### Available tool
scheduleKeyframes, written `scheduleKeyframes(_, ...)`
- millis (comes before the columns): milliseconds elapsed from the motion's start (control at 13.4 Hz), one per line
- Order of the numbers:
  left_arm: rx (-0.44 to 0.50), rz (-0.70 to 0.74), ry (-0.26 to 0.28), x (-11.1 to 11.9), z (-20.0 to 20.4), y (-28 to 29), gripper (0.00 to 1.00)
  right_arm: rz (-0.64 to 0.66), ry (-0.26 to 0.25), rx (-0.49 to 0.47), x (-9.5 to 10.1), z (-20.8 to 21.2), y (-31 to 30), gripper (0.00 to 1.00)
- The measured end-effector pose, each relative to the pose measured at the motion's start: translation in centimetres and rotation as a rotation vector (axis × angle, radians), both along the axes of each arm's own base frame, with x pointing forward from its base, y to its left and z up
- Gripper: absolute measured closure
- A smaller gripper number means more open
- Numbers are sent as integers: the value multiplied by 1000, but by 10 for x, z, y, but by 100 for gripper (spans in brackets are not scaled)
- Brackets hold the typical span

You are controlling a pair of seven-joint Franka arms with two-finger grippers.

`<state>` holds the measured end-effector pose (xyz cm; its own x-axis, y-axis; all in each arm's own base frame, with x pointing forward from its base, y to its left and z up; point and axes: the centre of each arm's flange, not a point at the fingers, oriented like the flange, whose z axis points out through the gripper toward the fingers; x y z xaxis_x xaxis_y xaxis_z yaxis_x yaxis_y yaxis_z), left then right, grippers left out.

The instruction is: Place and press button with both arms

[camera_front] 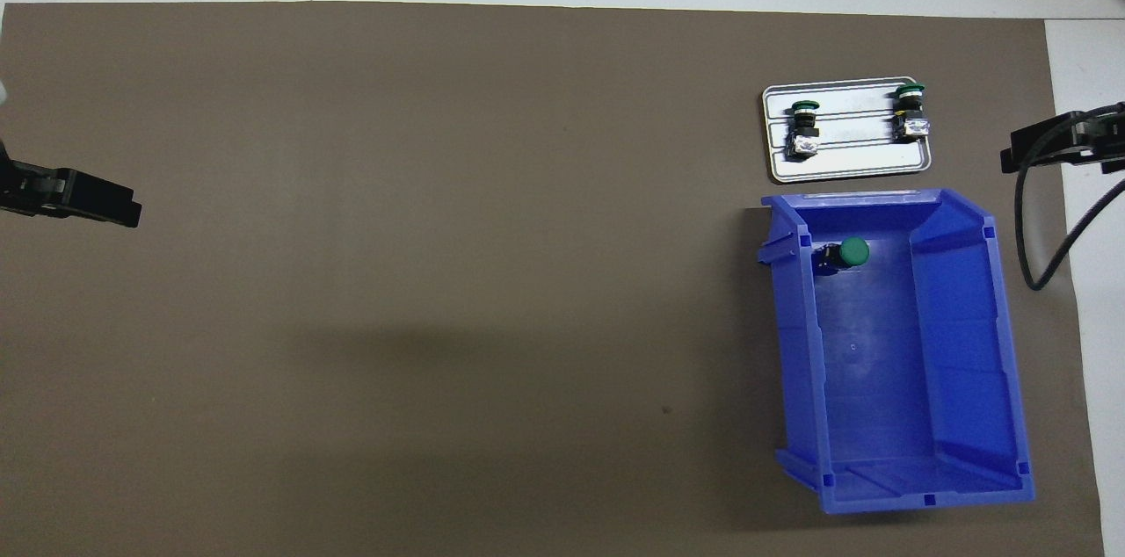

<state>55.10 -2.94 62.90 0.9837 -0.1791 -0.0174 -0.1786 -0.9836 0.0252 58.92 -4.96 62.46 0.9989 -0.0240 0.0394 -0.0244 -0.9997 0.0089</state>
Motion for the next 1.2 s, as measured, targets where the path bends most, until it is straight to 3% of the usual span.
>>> scheduleKeyframes(374, 0, 0, 0, 0, 0, 0, 0, 8, -62, 10, -19, 38, 5, 0)
scheduleKeyframes(1196, 0, 0, 0, 0, 0, 0, 0, -7, -15, 18, -19, 22, 22, 0)
